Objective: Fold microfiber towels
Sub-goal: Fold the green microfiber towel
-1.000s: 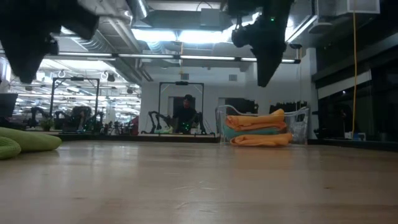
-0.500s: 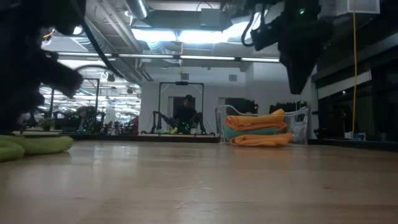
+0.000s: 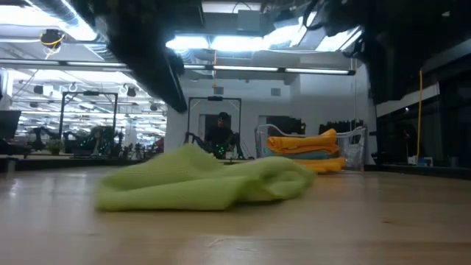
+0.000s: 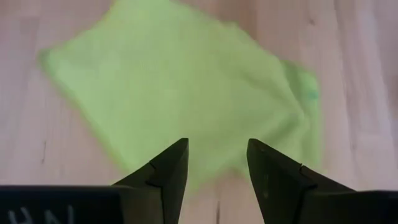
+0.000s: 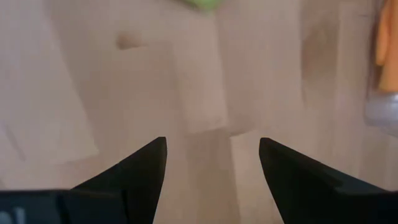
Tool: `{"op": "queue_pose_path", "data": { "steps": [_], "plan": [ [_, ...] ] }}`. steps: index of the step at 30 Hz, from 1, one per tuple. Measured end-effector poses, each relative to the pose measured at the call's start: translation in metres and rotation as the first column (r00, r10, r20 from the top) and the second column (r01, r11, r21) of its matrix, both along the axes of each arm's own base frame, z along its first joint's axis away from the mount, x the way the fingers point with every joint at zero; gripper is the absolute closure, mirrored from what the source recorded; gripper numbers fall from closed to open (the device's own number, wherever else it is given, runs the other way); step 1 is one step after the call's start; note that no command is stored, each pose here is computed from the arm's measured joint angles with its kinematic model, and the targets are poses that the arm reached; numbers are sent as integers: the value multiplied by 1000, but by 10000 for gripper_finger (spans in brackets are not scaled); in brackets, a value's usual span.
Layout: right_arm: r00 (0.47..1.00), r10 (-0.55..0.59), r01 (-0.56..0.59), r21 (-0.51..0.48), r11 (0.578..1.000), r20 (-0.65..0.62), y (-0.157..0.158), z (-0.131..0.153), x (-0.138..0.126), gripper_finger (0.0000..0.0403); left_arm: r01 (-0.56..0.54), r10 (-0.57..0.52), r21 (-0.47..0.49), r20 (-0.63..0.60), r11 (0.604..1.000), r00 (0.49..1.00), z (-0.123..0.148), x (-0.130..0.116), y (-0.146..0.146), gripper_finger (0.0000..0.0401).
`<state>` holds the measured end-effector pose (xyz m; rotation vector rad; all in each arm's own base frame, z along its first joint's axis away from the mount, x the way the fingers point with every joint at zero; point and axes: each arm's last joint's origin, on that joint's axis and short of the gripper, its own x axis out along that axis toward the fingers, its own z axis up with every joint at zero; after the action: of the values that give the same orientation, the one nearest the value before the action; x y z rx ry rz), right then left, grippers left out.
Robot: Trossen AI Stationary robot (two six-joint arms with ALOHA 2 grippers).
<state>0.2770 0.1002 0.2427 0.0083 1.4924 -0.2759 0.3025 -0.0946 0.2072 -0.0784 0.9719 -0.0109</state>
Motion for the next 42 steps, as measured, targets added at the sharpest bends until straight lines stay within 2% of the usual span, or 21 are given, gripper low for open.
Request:
{"op": "queue_pose_path", "data": {
  "steps": [2, 5, 9, 14, 16, 17, 19, 21, 24, 27, 29, 35, 40, 42],
  "plan": [
    [999, 35, -35, -8, 999, 23, 10, 0, -2, 143, 6, -5, 21, -67, 1000, 998, 7, -4, 0, 242],
    [991, 73, -70, -34, 997, 108, 20, 1, 2, 143, -21, 38, 85, -199, 996, 979, 4, -16, 1, 242],
    [947, 28, 18, -140, 990, 319, 20, 5, 16, 144, -48, 97, 184, -264, 982, 960, 3, -24, 7, 242],
    [883, 86, 32, -242, 970, 462, 21, 11, 29, 144, -71, 134, 214, -295, 974, 946, 2, -27, 11, 242],
    [839, 78, 110, -307, 945, 539, 19, 14, 34, 144, -73, 135, 214, -292, 974, 947, 2, -27, 11, 242],
    [832, 70, 140, -330, 934, 551, 15, 14, 37, 144, -73, 135, 216, -292, 974, 947, 2, -27, 11, 242],
    [852, 49, 162, -352, 922, 521, -1, 12, 41, 144, -73, 135, 215, -291, 974, 947, 2, -27, 11, 242],
    [870, -11, 182, -300, 936, 494, -22, 3, 48, 144, -74, 136, 216, -291, 974, 947, 2, -27, 11, 242],
    [902, -37, 116, -158, 981, 430, -54, -25, 57, 144, -75, 138, 219, -290, 973, 947, 2, -27, 11, 242],
    [880, -40, 50, -8, 999, 474, -85, -57, 62, 144, -73, 137, 220, -291, 973, 947, 2, -27, 11, 242],
    [849, -59, 45, 40, 998, 525, -101, -73, 61, 144, -70, 135, 220, -291, 973, 947, 2, -27, 10, 242],
    [824, -70, 70, 21, 997, 563, -124, -100, 48, 144, -58, 123, 222, -292, 973, 949, 2, -29, 7, 242],
    [831, 2, 7, -15, 1000, 557, -124, -110, 48, 144, -59, 123, 221, -289, 974, 949, 2, -28, 7, 242],
    [834, 9, -24, 21, 999, 552, -123, -119, 51, 144, -60, 123, 220, -287, 974, 950, 2, -28, 7, 242]
  ]
}}
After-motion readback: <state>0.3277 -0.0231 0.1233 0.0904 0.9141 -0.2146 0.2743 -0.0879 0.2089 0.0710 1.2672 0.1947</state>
